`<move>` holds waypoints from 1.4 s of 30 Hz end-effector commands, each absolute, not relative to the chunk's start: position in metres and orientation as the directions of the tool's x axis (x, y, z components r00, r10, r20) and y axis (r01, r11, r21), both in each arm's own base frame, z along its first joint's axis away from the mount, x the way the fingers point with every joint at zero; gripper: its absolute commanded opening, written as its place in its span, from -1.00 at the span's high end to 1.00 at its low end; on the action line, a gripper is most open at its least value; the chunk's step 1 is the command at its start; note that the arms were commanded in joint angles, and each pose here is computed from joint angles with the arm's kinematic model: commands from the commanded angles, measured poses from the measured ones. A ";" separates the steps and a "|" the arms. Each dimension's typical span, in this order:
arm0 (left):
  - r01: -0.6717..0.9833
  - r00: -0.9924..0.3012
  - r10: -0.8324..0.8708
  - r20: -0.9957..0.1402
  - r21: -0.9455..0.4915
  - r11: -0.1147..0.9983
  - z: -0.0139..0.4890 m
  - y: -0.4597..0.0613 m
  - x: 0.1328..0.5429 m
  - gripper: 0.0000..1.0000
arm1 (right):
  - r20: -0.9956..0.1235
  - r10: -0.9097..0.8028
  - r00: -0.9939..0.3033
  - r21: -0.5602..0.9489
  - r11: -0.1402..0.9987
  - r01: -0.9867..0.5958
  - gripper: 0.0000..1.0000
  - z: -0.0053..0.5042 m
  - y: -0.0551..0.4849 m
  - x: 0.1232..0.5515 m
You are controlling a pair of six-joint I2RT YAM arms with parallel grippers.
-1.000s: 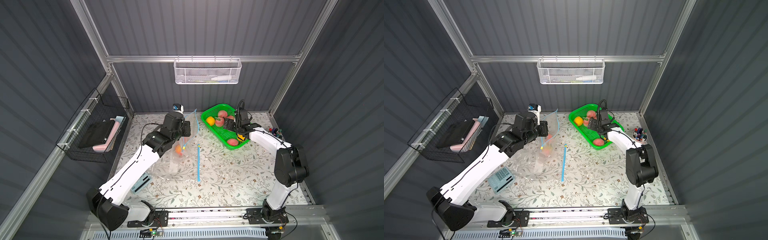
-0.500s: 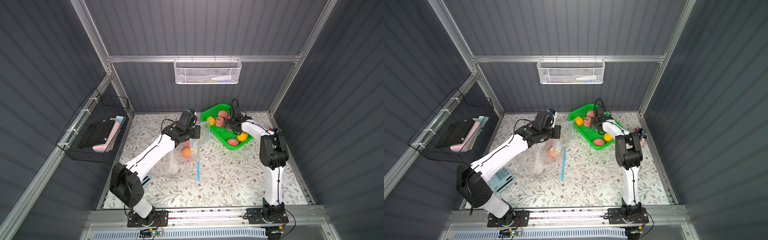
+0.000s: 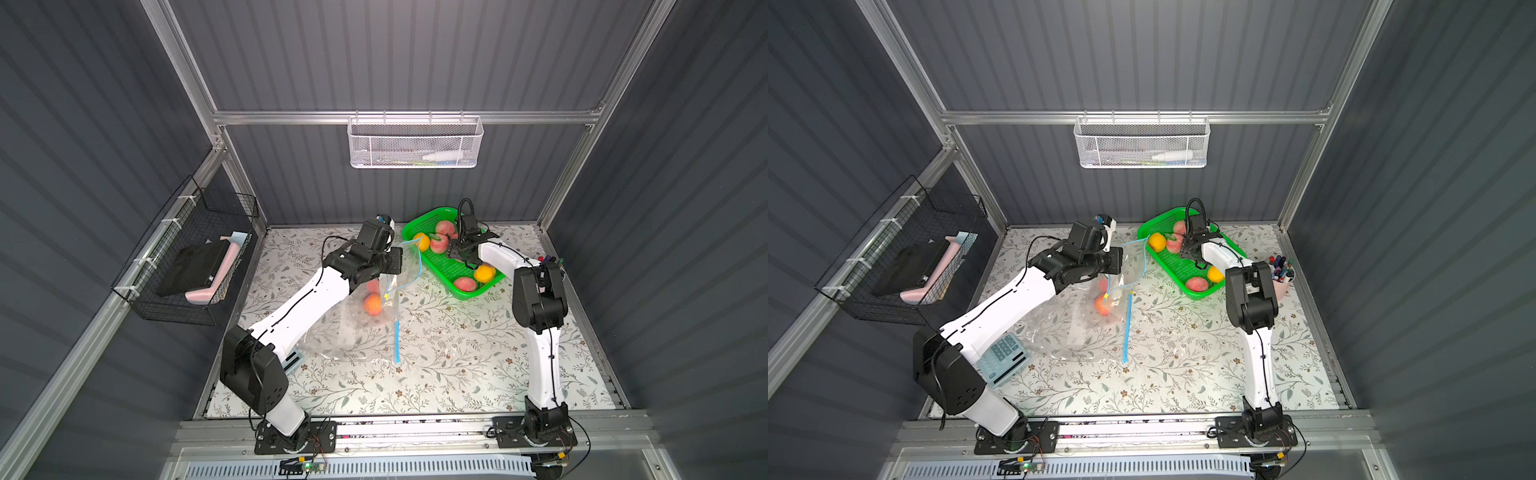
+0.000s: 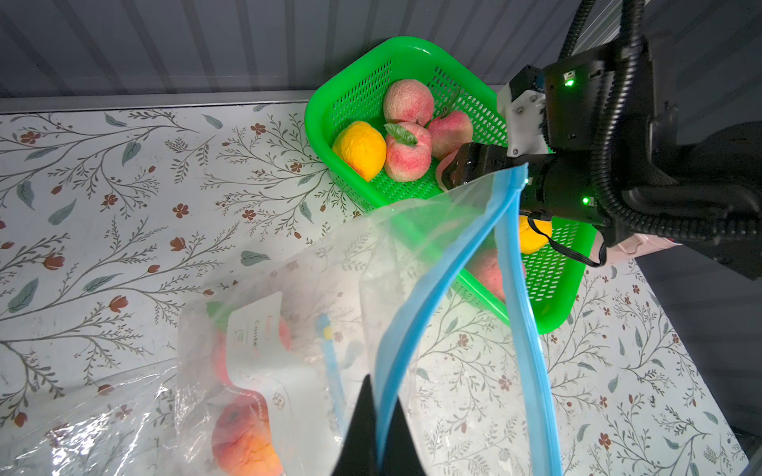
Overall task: Place the peach in a zip-top bag and seal the zipper
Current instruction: Pick up the peach from the basket.
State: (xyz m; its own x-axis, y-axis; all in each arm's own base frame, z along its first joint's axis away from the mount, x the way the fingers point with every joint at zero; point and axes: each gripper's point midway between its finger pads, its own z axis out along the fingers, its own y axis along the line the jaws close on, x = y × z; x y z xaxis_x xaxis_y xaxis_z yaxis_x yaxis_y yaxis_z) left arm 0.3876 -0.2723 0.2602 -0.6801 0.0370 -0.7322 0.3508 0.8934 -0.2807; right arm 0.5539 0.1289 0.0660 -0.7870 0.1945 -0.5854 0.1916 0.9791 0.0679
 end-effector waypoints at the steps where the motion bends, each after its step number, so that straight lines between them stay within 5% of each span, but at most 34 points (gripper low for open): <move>1: 0.353 -0.671 0.019 -0.741 -0.297 0.887 0.271 -0.275 0.392 0.99 | -0.591 0.200 -0.781 0.054 0.976 0.209 -0.51 0.069 0.122 0.558; 13: 0.350 -0.666 0.007 -0.746 -0.305 0.886 0.274 -0.273 0.390 1.00 | -0.581 0.236 -0.779 0.124 0.972 0.201 -0.22 0.079 0.126 0.550; 24: 0.352 -0.668 -0.013 -0.744 -0.331 0.875 0.273 -0.274 0.387 1.00 | -0.653 0.269 -0.708 0.323 0.945 0.061 -0.19 0.164 0.141 0.499; 33: 0.331 -0.680 -0.078 -0.729 -0.400 0.854 0.274 -0.281 0.389 1.00 | -0.730 0.295 -0.616 0.503 0.842 -0.193 -0.18 0.243 0.163 0.429; 42: 0.244 -0.661 -0.169 -0.731 -0.423 0.873 0.275 -0.264 0.391 1.00 | -0.808 0.242 -0.537 0.562 0.590 -0.580 -0.18 0.311 0.221 0.357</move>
